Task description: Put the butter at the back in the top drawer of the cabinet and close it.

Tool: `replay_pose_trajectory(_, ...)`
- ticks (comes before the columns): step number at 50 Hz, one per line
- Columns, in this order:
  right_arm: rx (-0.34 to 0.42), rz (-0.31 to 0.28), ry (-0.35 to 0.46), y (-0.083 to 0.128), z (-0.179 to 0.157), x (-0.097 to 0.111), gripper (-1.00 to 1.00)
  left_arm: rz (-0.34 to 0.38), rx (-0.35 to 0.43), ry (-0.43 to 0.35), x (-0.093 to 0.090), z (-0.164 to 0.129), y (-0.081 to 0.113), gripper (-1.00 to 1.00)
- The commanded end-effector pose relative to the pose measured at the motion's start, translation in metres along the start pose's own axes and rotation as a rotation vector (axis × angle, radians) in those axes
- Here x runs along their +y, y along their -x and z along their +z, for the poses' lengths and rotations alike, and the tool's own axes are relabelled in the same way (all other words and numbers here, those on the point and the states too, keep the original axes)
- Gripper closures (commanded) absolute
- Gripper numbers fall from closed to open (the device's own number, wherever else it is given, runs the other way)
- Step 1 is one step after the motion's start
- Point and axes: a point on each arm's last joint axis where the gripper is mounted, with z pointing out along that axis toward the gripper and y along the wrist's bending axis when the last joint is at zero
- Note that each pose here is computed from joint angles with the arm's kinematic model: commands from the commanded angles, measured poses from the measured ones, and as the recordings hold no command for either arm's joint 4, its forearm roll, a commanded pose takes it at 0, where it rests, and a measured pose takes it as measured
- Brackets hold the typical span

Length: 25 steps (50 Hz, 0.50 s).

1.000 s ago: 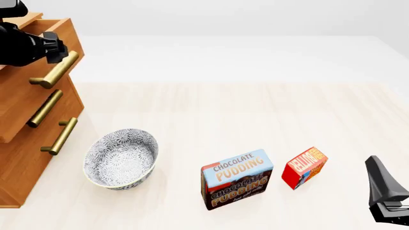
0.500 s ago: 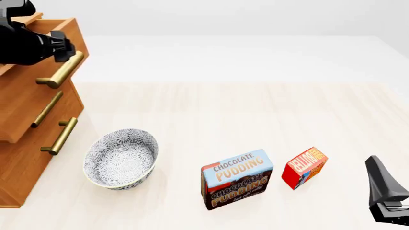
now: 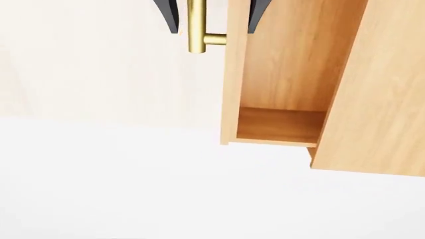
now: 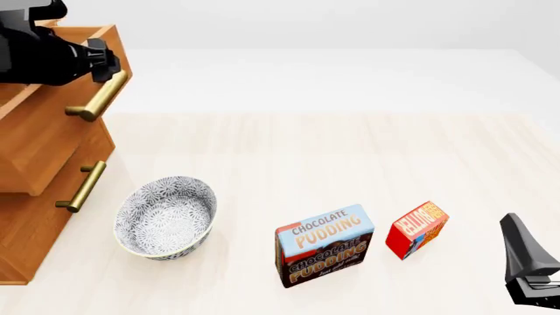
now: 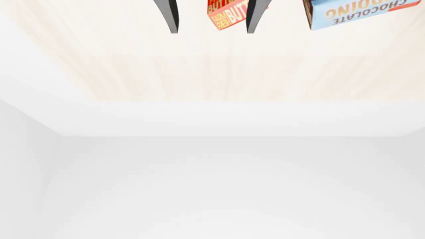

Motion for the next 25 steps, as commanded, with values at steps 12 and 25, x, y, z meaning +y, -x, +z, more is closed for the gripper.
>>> replay_pose_trajectory(12,0.000,0.000,0.000,0.000,0.000,0.000,-1.00,0.033,0.157,-0.082,-0.031,0.050,-0.034,-1.00)
replay_pose_trajectory(25,0.000,0.000,0.000,0.000,0.000,0.000,-1.00,0.043,0.164,-0.100,-0.039,0.054,-0.036,-1.00)
